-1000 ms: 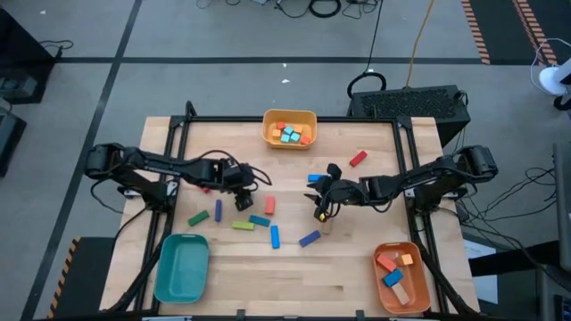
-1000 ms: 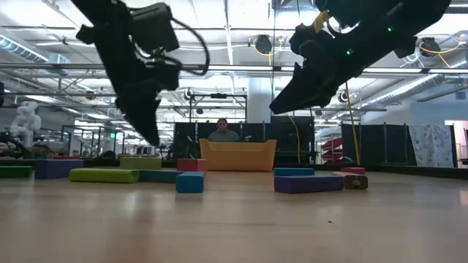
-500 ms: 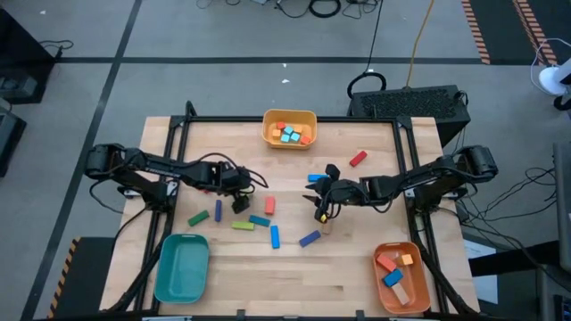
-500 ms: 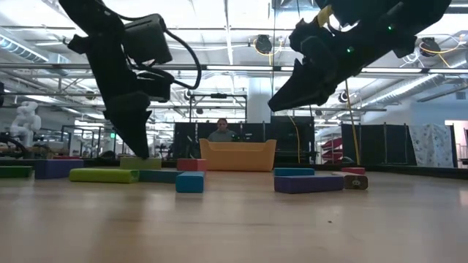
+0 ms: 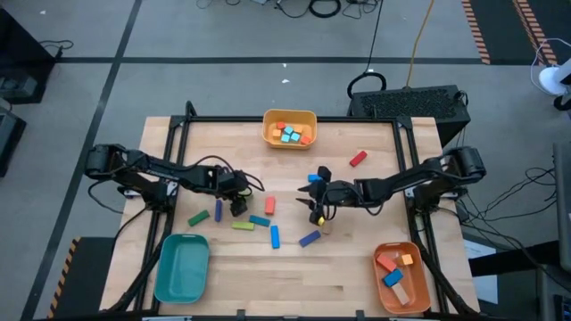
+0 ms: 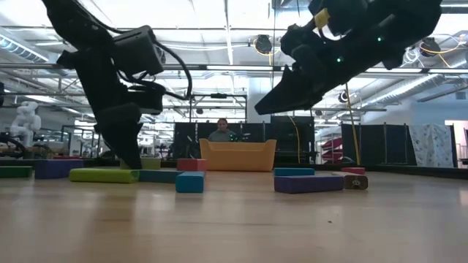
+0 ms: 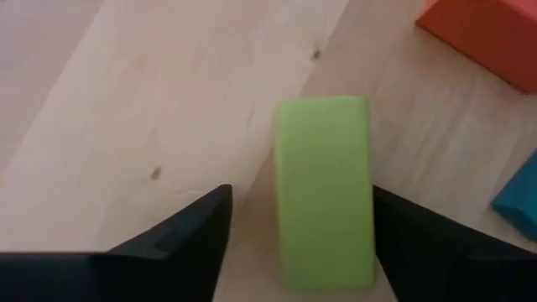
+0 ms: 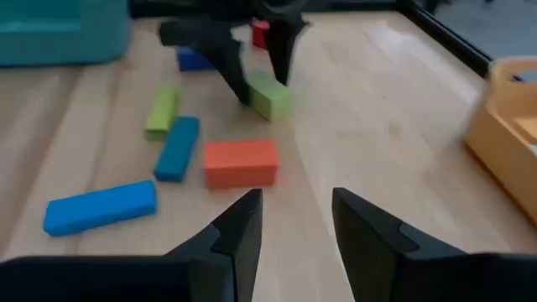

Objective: Sort blocks by size
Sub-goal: Put the big green rectangle block into the orange bin

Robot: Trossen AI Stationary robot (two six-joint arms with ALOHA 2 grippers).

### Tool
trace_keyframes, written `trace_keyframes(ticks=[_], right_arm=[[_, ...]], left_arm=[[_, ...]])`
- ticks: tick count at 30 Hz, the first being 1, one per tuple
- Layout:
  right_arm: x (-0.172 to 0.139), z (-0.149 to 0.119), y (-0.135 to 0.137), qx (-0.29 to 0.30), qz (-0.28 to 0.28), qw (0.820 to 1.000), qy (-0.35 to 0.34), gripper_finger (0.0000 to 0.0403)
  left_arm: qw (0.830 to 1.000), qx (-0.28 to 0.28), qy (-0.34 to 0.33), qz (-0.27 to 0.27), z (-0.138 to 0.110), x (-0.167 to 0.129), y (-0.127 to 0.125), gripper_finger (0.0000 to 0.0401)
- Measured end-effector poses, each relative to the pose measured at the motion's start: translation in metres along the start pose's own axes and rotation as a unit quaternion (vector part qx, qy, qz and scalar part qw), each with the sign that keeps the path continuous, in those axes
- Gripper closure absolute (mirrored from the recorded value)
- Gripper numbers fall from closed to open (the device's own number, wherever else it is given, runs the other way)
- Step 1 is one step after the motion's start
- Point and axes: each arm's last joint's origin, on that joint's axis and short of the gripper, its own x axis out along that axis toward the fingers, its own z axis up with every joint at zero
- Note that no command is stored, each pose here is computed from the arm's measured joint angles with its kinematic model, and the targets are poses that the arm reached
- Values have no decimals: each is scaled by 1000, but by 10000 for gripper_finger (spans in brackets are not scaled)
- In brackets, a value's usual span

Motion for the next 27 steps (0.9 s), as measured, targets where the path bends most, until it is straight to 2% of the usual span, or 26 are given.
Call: trace_keyframes(ticks=[5, 10, 20, 27], right_arm=[[13, -5, 3, -20, 2, 999, -26, 273], [24, -14, 5, -44, 2, 999, -32, 273], [49, -14, 11, -49, 47, 997, -22, 273], [54, -4, 14, -65, 70, 995, -36, 265]], left_arm=[[1000, 3, -11, -9, 1, 1, -1, 201], [999, 38, -34, -18, 6, 0, -3, 265], [983, 145, -105, -47, 18, -6, -22, 265], [958, 225, -162, -72, 24, -14, -44, 265]])
